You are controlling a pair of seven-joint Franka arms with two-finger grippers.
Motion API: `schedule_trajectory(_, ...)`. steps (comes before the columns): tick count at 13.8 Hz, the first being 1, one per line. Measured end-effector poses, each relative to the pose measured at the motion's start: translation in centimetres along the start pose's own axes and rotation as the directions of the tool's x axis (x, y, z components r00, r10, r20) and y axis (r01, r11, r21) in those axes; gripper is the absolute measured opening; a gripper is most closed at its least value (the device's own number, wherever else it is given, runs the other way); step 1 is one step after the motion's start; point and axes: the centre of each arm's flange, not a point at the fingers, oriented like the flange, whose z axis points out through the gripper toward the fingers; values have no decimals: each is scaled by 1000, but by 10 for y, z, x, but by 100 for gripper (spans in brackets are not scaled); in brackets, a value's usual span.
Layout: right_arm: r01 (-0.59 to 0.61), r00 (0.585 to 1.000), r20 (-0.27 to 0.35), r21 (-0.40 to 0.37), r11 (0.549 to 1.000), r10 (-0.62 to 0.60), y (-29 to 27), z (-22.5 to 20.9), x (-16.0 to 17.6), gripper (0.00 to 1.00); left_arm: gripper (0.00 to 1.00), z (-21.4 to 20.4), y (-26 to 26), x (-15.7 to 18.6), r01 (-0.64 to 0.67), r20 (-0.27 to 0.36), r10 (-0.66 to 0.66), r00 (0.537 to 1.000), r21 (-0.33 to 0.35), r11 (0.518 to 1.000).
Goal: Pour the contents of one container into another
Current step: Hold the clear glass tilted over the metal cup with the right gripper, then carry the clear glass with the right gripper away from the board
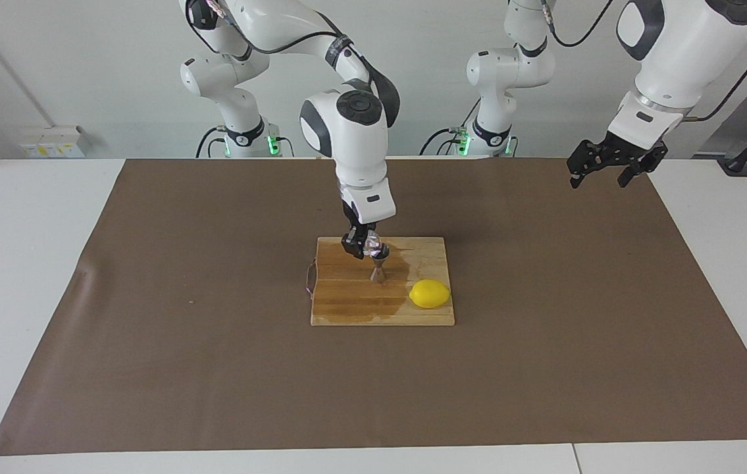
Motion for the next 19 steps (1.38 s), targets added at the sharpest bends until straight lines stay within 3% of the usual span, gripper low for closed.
schedule_trajectory(4, 13, 984, -180, 43, 999, -5, 42, -35, -27, 49, 100, 0, 0, 0, 0, 0, 0, 1000, 0, 1000)
schedule_trajectory(8, 27, 959, -282, 54, 998, -11, 98, -66, -104, 49, 100, 0, 0, 0, 0, 0, 0, 1000, 0, 1000)
schedule_trajectory(17, 31, 953, -304, 114, 993, 5, 227, -58, -347, 49, 100, 0, 0, 0, 0, 0, 0, 1000, 0, 1000)
schedule_trajectory(19, 42, 941, -338, 126, 991, 3, 237, -44, -395, 49, 100, 0, 0, 0, 0, 0, 0, 1000, 0, 1000)
